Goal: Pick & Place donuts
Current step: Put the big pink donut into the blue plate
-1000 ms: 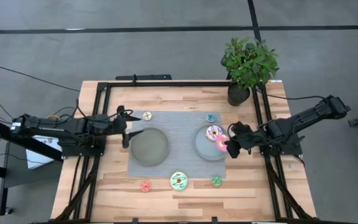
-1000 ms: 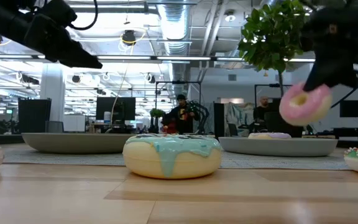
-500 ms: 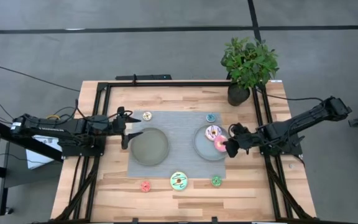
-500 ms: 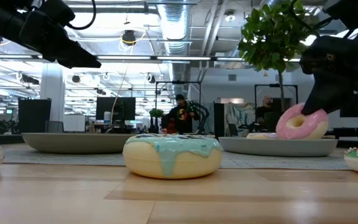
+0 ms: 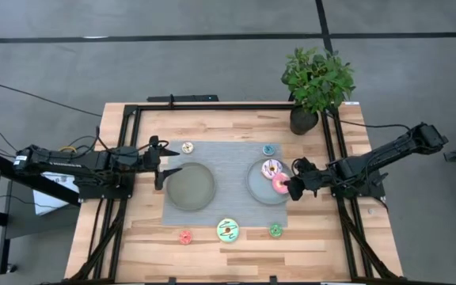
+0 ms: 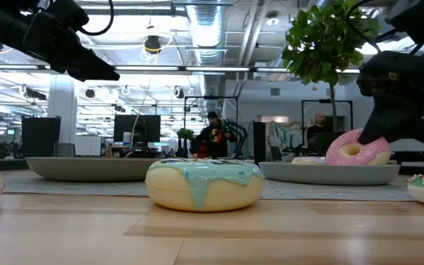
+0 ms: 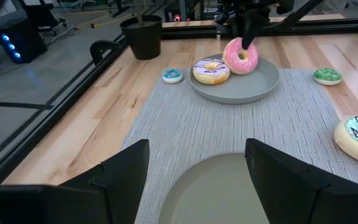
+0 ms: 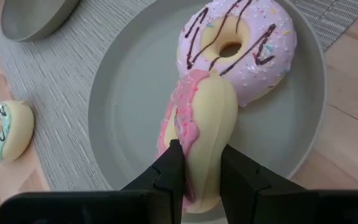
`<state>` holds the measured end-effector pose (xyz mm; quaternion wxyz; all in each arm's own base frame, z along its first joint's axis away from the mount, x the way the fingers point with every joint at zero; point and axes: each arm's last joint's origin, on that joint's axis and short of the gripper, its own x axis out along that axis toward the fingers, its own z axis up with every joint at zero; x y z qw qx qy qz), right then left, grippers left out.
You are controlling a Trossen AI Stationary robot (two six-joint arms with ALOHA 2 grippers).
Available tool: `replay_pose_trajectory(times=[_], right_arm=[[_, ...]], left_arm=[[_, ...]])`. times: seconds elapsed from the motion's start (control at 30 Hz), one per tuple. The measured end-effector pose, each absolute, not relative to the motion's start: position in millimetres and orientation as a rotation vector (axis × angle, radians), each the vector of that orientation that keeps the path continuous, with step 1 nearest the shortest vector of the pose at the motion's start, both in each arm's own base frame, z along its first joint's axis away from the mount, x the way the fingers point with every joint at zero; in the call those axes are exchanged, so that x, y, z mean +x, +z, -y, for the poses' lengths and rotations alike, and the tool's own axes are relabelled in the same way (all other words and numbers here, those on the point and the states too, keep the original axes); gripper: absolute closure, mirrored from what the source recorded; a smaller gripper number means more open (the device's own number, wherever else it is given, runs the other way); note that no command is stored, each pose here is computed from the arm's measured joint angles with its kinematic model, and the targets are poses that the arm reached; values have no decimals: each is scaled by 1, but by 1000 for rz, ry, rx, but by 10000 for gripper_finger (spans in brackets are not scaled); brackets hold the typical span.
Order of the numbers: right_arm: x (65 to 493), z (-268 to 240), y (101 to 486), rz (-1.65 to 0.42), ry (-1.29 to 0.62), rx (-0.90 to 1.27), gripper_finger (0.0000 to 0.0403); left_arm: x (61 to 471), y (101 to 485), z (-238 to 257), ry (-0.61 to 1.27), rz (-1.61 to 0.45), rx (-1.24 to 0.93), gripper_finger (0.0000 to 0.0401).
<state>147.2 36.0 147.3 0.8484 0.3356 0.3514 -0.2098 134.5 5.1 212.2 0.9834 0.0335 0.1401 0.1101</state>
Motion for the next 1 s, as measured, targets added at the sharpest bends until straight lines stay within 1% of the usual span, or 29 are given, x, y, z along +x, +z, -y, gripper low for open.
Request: replay_pose_trajectory(times=[0.53, 0.63, 0.87, 1.0], right_arm=[[148, -37, 148, -740, -419, 723, 324], [148, -37, 148, -747, -410, 728, 308], [148, -38, 148, -765, -394, 744, 254], [148, -39, 147, -789, -365, 758, 233]], left_arm=[[135, 212, -5, 222, -282, 65, 142], [135, 212, -5, 222, -282, 65, 142], [135, 212, -5, 217, -281, 64, 142], [135, 213, -5, 213, -273, 64, 142]])
